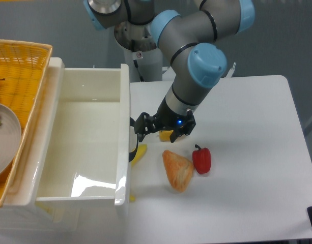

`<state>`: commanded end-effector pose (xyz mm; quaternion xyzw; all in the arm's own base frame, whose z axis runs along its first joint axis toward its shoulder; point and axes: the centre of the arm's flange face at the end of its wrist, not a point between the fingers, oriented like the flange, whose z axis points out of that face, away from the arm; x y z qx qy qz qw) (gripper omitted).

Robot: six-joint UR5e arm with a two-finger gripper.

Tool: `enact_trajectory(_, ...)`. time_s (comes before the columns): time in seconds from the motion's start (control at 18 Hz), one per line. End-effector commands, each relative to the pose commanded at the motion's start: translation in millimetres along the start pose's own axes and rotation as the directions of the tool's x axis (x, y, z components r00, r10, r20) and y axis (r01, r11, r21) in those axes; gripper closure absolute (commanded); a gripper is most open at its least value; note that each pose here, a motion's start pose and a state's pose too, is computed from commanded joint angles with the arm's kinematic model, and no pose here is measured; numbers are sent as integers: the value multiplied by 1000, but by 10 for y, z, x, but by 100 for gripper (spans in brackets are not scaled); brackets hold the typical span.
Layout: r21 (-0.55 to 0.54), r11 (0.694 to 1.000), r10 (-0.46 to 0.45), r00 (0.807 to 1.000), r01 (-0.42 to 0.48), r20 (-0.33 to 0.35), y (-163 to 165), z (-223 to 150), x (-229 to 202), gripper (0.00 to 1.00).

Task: Slide the top white drawer open

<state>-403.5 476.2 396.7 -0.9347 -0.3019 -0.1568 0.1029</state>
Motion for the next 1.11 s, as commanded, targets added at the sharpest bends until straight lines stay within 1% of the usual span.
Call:
enact_trajectory(0.11, 16, 998, 56, 998, -56, 8, 1, -70, -142, 0)
enact_trajectory(0.22, 19, 991, 129, 991, -130, 21, 13, -106, -250, 0)
enact_trajectory(0.28, 6, 984, 178, 983, -178, 45, 24, -118, -300, 0)
enact_trajectory(0.33, -12, 971, 237, 969, -237, 72, 31, -137, -334, 0)
enact_trajectory(0.39, -28, 953, 304, 947, -303, 100, 22, -193, -336, 0)
enact_trajectory(0.44, -48, 930, 369, 922, -366, 119, 7, -209, -342, 0)
enact_trajectory(0.56, -84, 867, 498, 856, -491, 137, -4, -119, -357, 0)
enact_trajectory(0.61, -89, 844, 536, 829, -529, 159, -14, -94, -376, 0)
enact_trajectory(0.67, -87, 832, 554, 812, -549, 184, -36, -104, -393, 0)
enact_trajectory(0.83, -85, 819, 572, 797, -567, 195, -57, -105, -427, 0)
enact_trajectory(0.94, -102, 803, 595, 780, -588, 193, -78, -53, -480, 0)
enact_trajectory(1.11, -127, 803, 596, 778, -582, 200, -60, -35, -520, 0)
